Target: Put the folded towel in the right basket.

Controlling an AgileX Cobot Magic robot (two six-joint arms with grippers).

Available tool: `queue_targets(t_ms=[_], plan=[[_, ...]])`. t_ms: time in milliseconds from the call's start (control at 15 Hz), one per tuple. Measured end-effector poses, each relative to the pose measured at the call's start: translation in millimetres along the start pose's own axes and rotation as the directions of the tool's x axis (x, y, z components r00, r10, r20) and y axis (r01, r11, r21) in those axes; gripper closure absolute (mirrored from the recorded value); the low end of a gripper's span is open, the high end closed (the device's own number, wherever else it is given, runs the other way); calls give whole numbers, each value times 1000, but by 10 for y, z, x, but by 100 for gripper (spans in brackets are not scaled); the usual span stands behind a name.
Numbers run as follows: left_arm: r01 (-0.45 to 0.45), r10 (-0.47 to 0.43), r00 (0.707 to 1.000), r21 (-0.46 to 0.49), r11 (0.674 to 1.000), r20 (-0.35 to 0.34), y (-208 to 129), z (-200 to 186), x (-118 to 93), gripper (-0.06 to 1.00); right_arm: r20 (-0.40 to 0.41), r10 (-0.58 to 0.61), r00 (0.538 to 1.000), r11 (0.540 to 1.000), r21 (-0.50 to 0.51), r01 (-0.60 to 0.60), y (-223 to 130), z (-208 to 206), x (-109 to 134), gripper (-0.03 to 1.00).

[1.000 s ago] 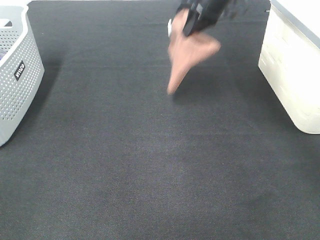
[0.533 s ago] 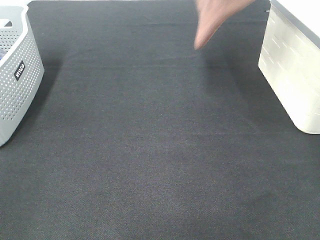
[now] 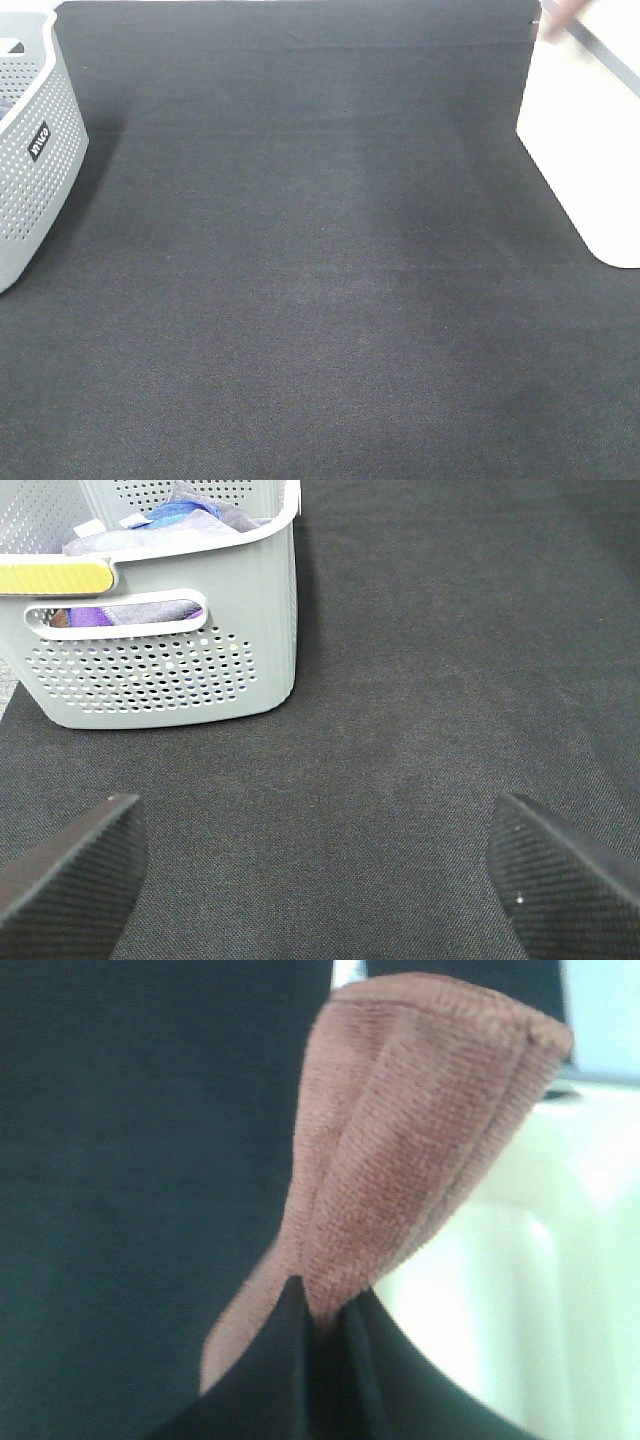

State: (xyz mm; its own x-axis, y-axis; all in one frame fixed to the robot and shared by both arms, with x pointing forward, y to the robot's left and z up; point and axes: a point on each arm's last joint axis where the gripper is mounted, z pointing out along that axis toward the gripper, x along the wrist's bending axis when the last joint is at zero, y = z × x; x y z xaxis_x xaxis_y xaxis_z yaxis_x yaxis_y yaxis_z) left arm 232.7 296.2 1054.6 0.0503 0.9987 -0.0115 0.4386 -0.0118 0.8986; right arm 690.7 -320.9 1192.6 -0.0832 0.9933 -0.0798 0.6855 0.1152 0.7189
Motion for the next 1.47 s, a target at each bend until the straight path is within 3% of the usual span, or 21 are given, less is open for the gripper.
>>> queue_targets(t_ms=[133, 200, 400, 600, 667, 867, 933, 1067, 1400, 1467], plan=[[0, 0, 1000, 0, 1000, 0, 0, 0, 0, 7, 30, 81, 996, 996, 42, -82, -140, 65, -384, 93], [0, 0, 1000, 0, 1000, 0, 0, 0, 0, 7, 30, 81, 996, 996, 42, -82, -140, 65, -384, 93], [0, 0, 1000, 0, 1000, 0, 0, 0, 0, 7, 26, 225, 974, 970, 89, -226, -377, 174, -898, 93], [0, 0, 1000, 0, 1000, 0, 0, 0, 0, 7, 14, 279, 960, 948, 155, -278, -560, 506, -1062, 92], [0, 0, 1000, 0, 1000, 0, 0, 0, 0, 7, 5, 289, 957, 942, 176, -285, -605, 618, -1066, 88], [0, 0, 1000, 0, 1000, 0, 0, 0, 0, 7, -3, 302, 953, 933, 208, -295, -679, 783, -1075, 39], [0, 0, 1000, 0, 1000, 0, 0, 0, 0, 7, -3, 302, 953, 933, 207, -295, -676, 778, -1074, 28], [0, 0, 1000, 0, 1000, 0, 0, 0, 0, 7, -11, 315, 949, 933, 187, -308, -622, 686, -1039, 20], [0, 0, 1000, 0, 1000, 0, 0, 0, 0, 7, -108, 234, 966, 969, 100, -224, -253, 263, -369, 19], [0, 0, 1000, 0, 1000, 0, 0, 0, 0, 7, -108, 234, 966, 969, 100, -224, -253, 263, -369, 19]])
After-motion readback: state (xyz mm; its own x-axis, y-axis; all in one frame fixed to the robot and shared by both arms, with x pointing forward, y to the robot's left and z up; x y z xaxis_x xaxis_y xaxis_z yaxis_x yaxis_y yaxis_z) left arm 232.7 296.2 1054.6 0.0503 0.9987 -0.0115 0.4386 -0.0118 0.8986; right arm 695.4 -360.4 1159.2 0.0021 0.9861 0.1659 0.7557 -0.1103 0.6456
